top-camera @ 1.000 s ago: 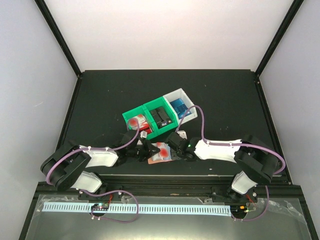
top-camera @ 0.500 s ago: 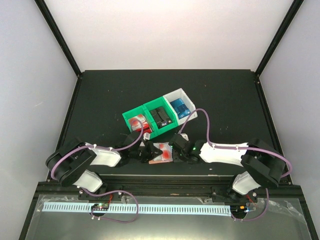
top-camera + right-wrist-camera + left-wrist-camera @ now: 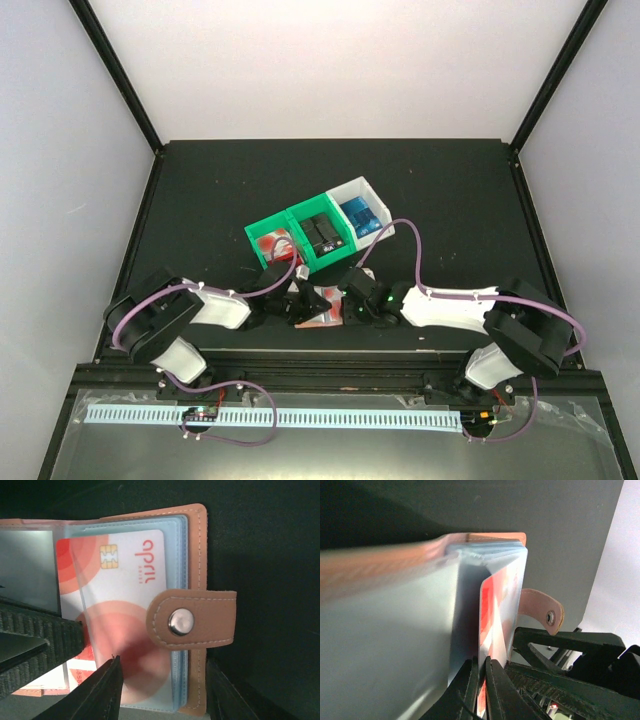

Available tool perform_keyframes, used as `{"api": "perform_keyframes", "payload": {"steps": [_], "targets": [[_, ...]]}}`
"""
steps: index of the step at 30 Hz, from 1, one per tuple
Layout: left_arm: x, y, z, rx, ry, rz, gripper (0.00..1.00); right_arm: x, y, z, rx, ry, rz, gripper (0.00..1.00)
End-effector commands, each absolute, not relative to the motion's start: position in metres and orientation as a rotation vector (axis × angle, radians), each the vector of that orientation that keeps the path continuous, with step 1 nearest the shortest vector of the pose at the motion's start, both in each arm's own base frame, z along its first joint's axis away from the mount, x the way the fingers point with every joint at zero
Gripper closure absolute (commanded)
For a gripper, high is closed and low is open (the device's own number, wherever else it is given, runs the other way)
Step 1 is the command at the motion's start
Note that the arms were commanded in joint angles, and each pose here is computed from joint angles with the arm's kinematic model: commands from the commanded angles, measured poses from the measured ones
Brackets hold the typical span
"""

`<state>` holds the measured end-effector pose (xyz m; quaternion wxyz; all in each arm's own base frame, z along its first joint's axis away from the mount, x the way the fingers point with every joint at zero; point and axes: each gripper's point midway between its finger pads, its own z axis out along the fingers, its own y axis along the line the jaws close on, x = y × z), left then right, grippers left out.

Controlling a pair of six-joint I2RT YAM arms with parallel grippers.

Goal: Put the credit cards into the card holder
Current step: Insert the credit card into the card holder.

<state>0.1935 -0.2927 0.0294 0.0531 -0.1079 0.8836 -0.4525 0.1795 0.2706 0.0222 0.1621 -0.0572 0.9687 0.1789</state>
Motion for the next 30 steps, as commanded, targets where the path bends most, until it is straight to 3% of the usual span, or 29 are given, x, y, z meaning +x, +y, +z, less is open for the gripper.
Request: {"api": "perform_keyframes", "payload": {"steps": [1,7,19,21,30], "targets": [[0.194,-0.303,0.033,-0.223,2.688,-1.359,0.89,0.183,0.283,0.037,-0.143,2.707,0.620,0.52],[0.190,-0.303,0.033,-0.152,2.707,-1.332,0.74,0.186,0.275,0.039,-0.126,2.697,0.569,0.51],[0.189,-0.277,0.039,-0.044,2.722,-1.098,0.56,0.194,0.261,0.062,-0.093,2.635,0.521,0.47],[0.188,-0.275,0.040,-0.041,2.720,-1.098,0.59,0.194,0.261,0.063,-0.101,2.639,0.522,0.47],[0.193,-0.291,0.047,0.022,2.692,-1.171,0.88,0.191,0.270,0.061,-0.144,2.652,0.553,0.58]]}}
